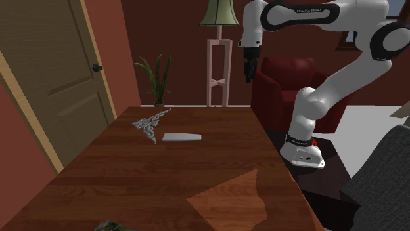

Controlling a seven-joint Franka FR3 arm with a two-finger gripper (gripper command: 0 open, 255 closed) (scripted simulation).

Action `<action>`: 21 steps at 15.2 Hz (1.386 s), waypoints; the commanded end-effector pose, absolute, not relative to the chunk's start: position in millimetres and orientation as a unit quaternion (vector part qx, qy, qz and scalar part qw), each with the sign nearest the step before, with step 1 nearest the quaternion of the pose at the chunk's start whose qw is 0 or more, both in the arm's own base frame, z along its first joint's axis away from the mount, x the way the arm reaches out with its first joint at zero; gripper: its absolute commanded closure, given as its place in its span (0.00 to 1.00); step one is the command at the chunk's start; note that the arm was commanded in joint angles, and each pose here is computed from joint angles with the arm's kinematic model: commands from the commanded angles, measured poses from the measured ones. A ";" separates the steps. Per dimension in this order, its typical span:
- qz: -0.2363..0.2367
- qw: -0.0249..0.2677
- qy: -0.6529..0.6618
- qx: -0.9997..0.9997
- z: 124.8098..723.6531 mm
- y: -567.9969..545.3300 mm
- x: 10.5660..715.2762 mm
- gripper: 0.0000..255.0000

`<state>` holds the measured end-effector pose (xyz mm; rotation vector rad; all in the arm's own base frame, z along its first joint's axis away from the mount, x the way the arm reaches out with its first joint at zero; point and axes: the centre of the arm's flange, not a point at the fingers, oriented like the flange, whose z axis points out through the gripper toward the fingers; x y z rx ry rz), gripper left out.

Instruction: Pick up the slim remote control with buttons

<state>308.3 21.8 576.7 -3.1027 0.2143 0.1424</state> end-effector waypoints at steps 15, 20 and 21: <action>0.026 0.010 -0.033 -0.999 466.6 83.9 437.8 0.00; 0.019 0.009 -0.069 -0.997 428.5 112.3 481.7 0.00; 0.017 0.009 -0.076 -0.997 421.0 118.4 490.4 0.00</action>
